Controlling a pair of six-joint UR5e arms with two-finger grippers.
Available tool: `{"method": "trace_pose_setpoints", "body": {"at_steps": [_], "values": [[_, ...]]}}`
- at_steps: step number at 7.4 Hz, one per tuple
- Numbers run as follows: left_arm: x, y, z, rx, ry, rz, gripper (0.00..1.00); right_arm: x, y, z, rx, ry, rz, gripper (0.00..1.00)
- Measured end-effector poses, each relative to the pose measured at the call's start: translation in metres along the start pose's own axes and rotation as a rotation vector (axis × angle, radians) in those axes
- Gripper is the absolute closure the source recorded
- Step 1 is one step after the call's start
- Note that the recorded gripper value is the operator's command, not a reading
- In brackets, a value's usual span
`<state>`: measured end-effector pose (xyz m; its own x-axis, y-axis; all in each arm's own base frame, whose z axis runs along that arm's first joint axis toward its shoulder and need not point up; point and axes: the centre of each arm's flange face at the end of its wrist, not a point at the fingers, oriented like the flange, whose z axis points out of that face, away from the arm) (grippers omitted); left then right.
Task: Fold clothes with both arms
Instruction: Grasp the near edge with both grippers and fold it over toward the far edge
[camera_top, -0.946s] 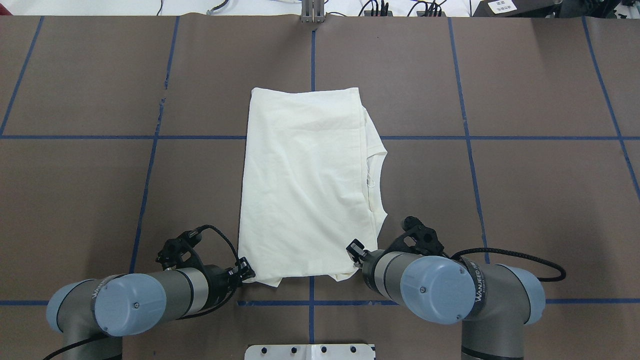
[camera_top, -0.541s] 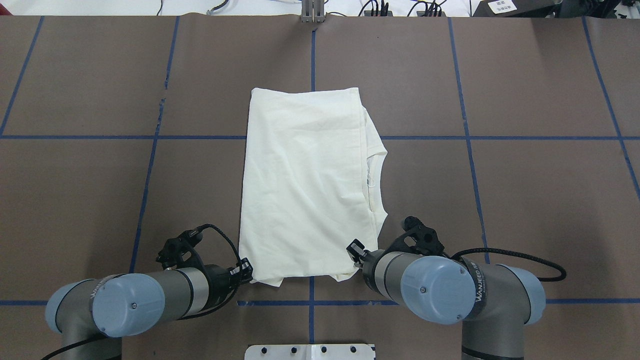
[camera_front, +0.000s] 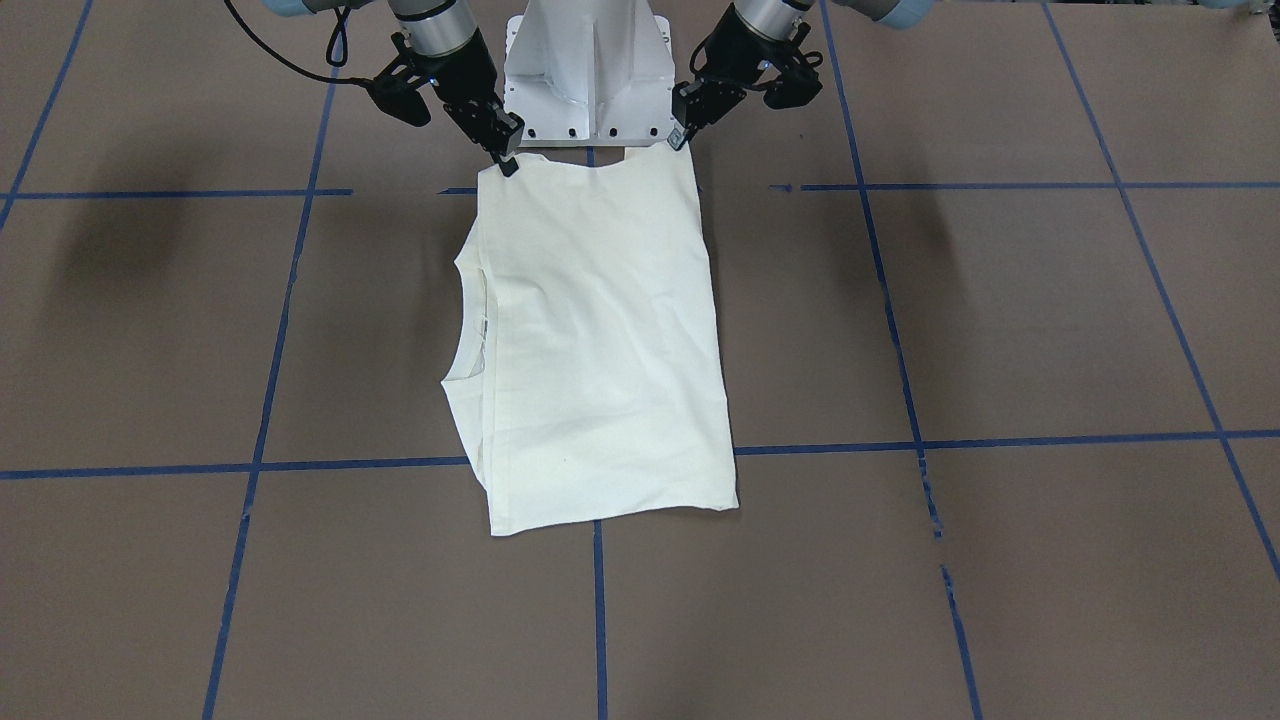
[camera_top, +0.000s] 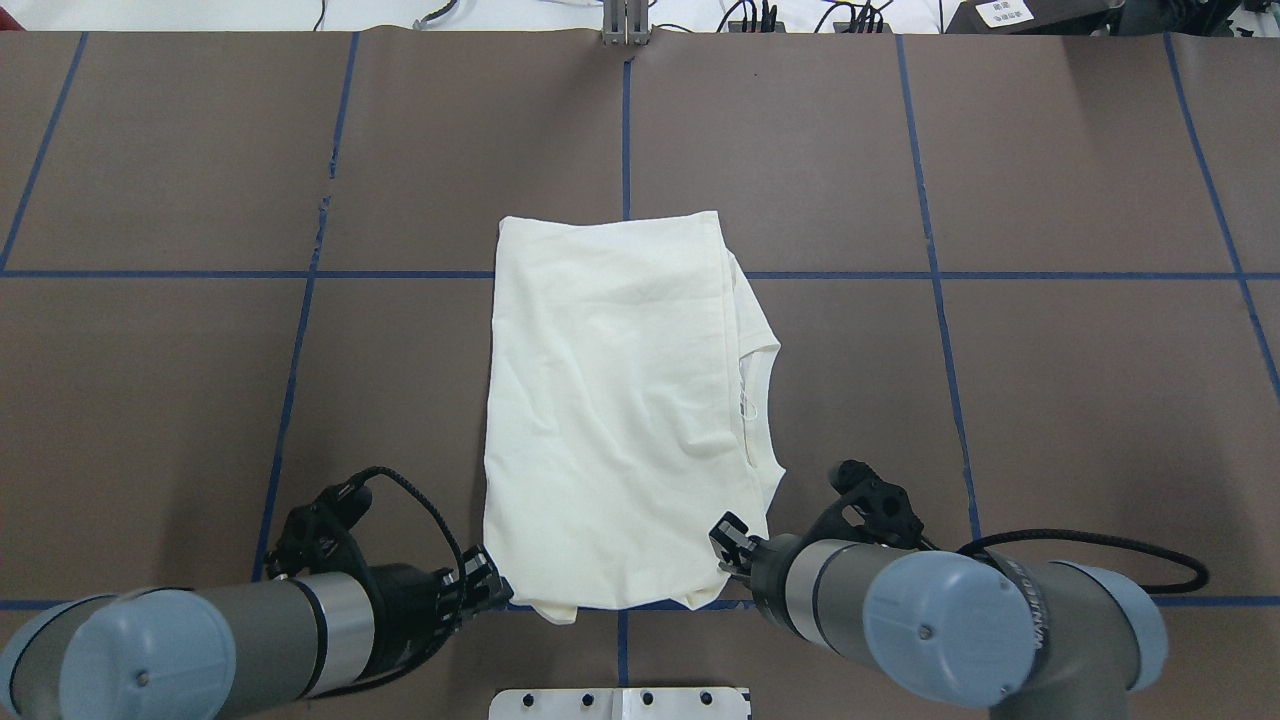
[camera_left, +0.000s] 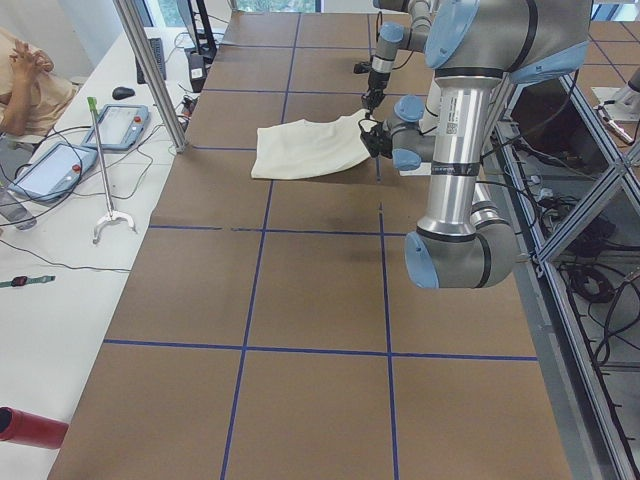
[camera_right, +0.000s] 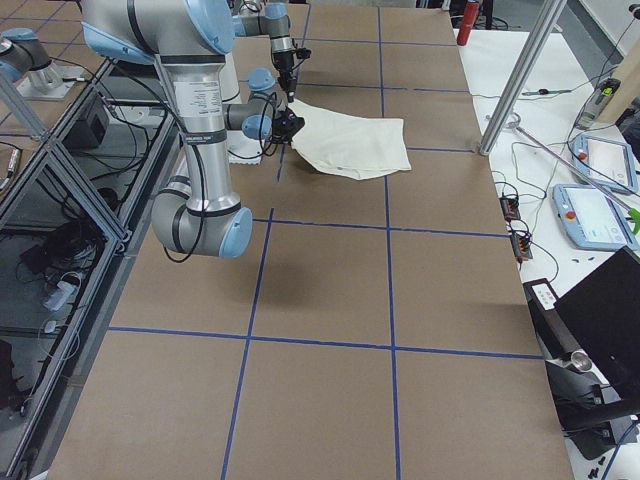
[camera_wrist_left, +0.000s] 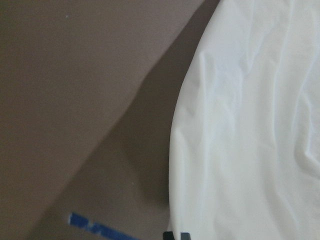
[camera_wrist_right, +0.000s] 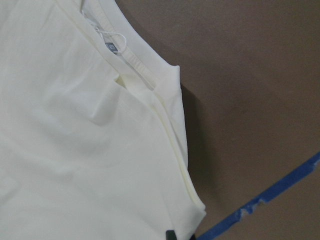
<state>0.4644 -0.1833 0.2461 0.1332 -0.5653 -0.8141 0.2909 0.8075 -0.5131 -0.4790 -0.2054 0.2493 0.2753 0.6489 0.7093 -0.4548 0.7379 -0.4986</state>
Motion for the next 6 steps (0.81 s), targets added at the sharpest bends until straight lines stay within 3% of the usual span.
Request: {"method": "trace_pose_setpoints", "body": {"at_steps": [2, 3, 4, 6], "values": [[0.012, 0.046, -0.052, -0.057, -0.020, -0.049, 1.00, 0.007, 0.007, -0.064, -0.014, 0.033, -0.014, 1.00], [0.022, 0.052, -0.068, -0.054, -0.034, -0.047, 1.00, -0.007, 0.000, -0.085, 0.008, 0.020, -0.001, 1.00], [0.031, 0.046, -0.062, -0.016, -0.046, -0.014, 1.00, -0.033, -0.015, -0.085, 0.053, -0.006, 0.018, 1.00], [0.067, 0.000, -0.033, 0.113, -0.037, 0.084, 1.00, -0.107, -0.058, -0.052, 0.164, -0.031, 0.024, 1.00]]}}
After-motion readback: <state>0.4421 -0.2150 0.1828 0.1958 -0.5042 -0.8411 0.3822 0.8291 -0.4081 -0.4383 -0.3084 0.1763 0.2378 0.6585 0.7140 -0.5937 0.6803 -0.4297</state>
